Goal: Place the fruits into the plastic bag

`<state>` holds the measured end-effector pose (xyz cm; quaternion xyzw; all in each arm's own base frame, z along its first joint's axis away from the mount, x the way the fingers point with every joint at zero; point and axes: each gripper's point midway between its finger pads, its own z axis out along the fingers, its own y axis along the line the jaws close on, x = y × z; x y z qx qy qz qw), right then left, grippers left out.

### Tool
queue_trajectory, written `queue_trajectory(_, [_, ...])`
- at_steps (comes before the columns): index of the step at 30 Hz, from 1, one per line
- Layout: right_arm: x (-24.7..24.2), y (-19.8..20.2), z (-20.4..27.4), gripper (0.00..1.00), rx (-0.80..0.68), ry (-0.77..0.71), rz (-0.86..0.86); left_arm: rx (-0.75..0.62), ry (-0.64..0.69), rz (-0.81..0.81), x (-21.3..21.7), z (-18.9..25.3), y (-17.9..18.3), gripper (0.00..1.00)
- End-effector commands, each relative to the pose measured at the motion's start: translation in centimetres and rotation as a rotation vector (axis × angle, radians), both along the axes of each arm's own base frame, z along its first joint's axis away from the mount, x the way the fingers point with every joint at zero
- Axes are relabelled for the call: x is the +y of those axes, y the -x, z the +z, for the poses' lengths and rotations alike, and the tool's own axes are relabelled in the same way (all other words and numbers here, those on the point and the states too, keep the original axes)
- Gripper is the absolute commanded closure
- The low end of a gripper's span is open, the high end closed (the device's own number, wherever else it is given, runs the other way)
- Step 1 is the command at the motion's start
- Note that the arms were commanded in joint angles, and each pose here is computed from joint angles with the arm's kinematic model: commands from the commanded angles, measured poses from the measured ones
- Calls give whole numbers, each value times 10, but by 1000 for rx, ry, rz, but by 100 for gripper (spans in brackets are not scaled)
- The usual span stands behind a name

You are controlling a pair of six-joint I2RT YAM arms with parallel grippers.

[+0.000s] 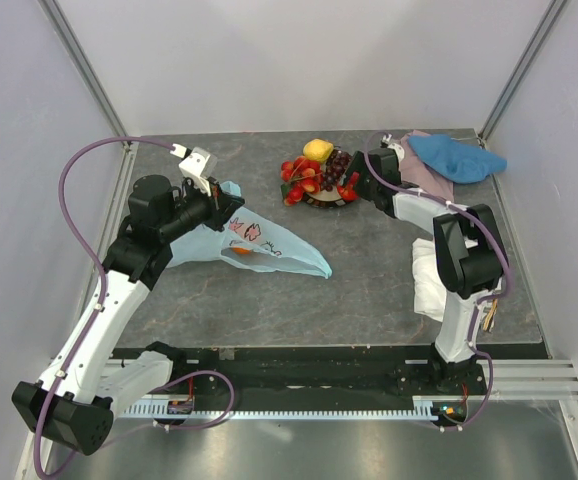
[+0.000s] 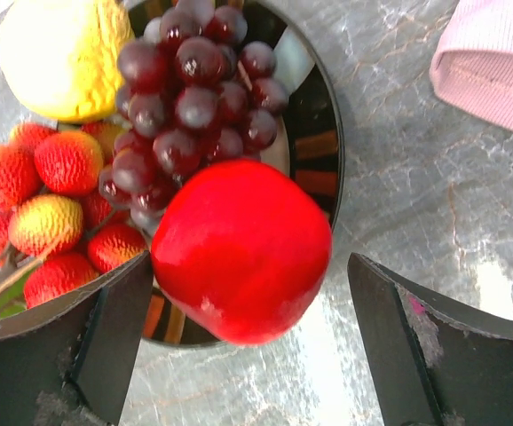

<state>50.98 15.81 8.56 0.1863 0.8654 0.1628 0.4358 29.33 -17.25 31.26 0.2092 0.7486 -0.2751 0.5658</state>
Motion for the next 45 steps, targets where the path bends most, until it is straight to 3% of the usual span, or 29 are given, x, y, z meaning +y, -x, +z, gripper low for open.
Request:
queue_trajectory(1, [-1,-23,15,2,-59,-34,-39,-68,10,-5,1,24,0,98])
queue_trajectory(15, [6,-28,10,7,-60,-61,-7,-65,9,-8,0,24,0,98])
queue_trajectory(25, [8,-24,12,34,-65,-78,-2,-69,9,-7,1,25,1,98])
queue_trajectory(29, [7,-20,16,37,-79,-89,-4,-70,9,-7,1,25,1,98])
queue_trajectory(42, [3,30,55,44,-165,-171,27,-66,8,-8,0,24,1,98])
queue_trajectory(45, [16,49,85,44,-286,-255,122,-66,8,-7,1,24,0,98])
